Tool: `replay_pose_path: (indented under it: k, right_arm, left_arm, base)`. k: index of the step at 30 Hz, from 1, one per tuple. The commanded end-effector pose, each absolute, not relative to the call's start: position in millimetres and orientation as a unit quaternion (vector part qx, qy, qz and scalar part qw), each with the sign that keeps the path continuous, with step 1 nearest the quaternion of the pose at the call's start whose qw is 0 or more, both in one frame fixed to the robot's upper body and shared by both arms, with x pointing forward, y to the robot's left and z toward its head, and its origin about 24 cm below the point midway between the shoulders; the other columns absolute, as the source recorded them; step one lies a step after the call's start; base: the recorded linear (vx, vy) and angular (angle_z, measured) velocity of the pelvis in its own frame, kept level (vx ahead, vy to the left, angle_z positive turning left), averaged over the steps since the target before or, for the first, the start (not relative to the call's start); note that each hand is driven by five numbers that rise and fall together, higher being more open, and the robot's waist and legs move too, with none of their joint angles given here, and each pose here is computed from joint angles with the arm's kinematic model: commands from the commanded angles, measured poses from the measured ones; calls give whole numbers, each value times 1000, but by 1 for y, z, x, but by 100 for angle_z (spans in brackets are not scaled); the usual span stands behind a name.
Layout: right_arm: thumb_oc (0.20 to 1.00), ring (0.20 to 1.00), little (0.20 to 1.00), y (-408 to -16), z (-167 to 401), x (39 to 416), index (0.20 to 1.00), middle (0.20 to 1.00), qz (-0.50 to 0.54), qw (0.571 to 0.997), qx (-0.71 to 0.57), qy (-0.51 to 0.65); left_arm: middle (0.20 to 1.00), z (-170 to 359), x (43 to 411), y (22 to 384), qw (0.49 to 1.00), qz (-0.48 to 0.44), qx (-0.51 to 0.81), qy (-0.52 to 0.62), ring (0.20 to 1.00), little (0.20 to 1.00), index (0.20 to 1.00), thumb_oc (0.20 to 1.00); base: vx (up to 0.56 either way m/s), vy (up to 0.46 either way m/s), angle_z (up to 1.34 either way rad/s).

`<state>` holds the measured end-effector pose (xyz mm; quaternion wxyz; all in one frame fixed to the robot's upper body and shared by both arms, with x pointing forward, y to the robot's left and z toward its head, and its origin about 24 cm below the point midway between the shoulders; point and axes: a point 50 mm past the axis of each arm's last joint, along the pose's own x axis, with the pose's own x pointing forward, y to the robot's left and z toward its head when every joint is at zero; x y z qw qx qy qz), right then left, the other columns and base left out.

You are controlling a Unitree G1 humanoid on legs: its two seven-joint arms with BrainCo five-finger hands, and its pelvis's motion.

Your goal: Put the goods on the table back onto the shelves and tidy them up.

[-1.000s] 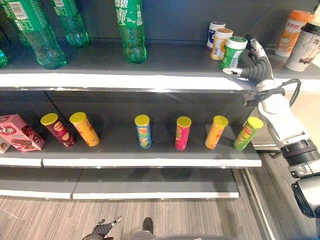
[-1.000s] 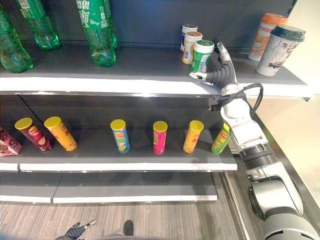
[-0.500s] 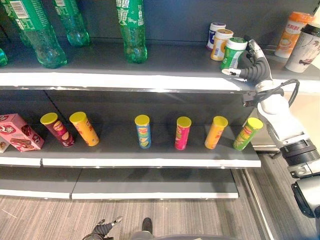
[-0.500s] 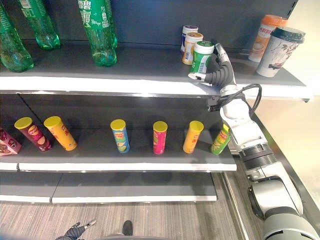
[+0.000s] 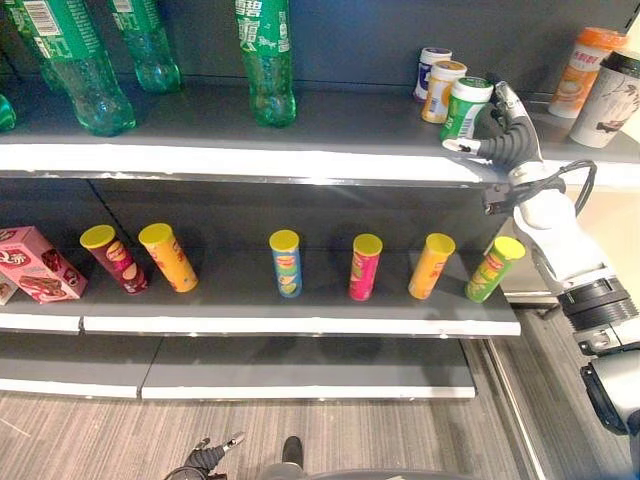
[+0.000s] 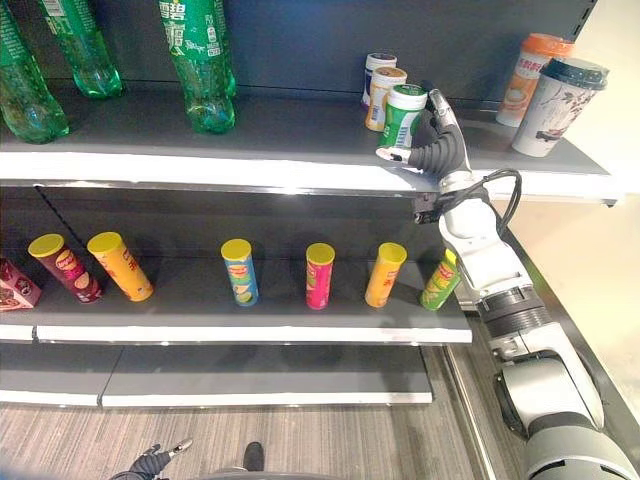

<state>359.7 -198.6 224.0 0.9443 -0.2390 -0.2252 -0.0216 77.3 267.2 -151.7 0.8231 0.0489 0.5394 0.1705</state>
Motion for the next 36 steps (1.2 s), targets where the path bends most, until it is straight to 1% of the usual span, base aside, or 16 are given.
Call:
replay_pose_path:
  k: [1,9,13,18,21,22,23,24,25,27,28,33,36]
  right_arm:
    - [1000,1000,1000,-183,252,367,1000,1000,7,937,-237,-259]
    - [1000,1000,1000,-183,252,369,1000,1000,7,937,-239,-254]
    - [1000,1000,1000,-190,254,369,1000,1000,-15,933,-255,-253]
    - [1000,1000,1000,-206,275,361,1000,1000,-74,908,-287,-297]
    - [1000,1000,1000,-206,300,337,1000,1000,-91,877,-282,-378]
    - [1000,1000,1000,-209,317,314,1000,1000,-100,847,-284,-438]
    - [1000,1000,1000,-209,325,291,1000,1000,-89,828,-264,-487]
    - [1000,1000,1000,-210,324,290,1000,1000,-90,828,-264,-486]
    - [1000,1000,1000,-212,328,270,1000,1000,-72,816,-242,-520]
    - [1000,1000,1000,-213,330,261,1000,1000,-56,811,-236,-532]
    - [1000,1000,1000,-214,332,246,1000,1000,-26,805,-216,-552]
    - [1000,1000,1000,-223,333,226,1000,1000,17,802,-177,-571]
    - [1000,1000,1000,-233,331,218,1000,1000,10,802,-159,-576]
  left_arm:
    - [1000,-142,104,278,844,171,64,505,1000,1000,1000,1000]
    - [1000,-142,105,278,844,173,62,504,1000,1000,1000,1000]
    - [1000,-142,105,278,844,176,60,503,1000,1000,1000,1000]
    - [1000,-139,106,282,845,187,60,498,1000,1000,1000,1000]
    - [1000,-138,108,283,847,190,62,492,1000,1000,1000,1000]
    - [1000,-138,110,283,848,193,63,489,1000,1000,1000,1000]
    - [1000,-139,111,280,849,193,62,488,1000,1000,1000,1000]
    - [1000,-139,110,281,849,192,64,488,1000,1000,1000,1000]
    - [1000,-140,109,278,848,188,64,491,1000,1000,1000,1000]
    - [1000,-140,109,278,848,187,65,491,1000,1000,1000,1000]
    - [1000,-141,109,276,850,180,68,491,1000,1000,1000,1000]
    - [1000,-139,112,277,855,169,74,485,1000,1000,1000,1000]
    - [1000,-137,116,278,859,168,74,478,1000,1000,1000,1000]
  base:
    - [0,0,0]
    - [0,0,0]
    - [0,0,0]
    - [0,0,0]
    - [0,0,0]
    - [38,16,8]
    - [31,10,13]
    - [30,-1,9]
    - [0,0,0]
    - [14,3,-5]
    - [10,6,-8]
    - [8,13,-24]
    - [-1,24,-22]
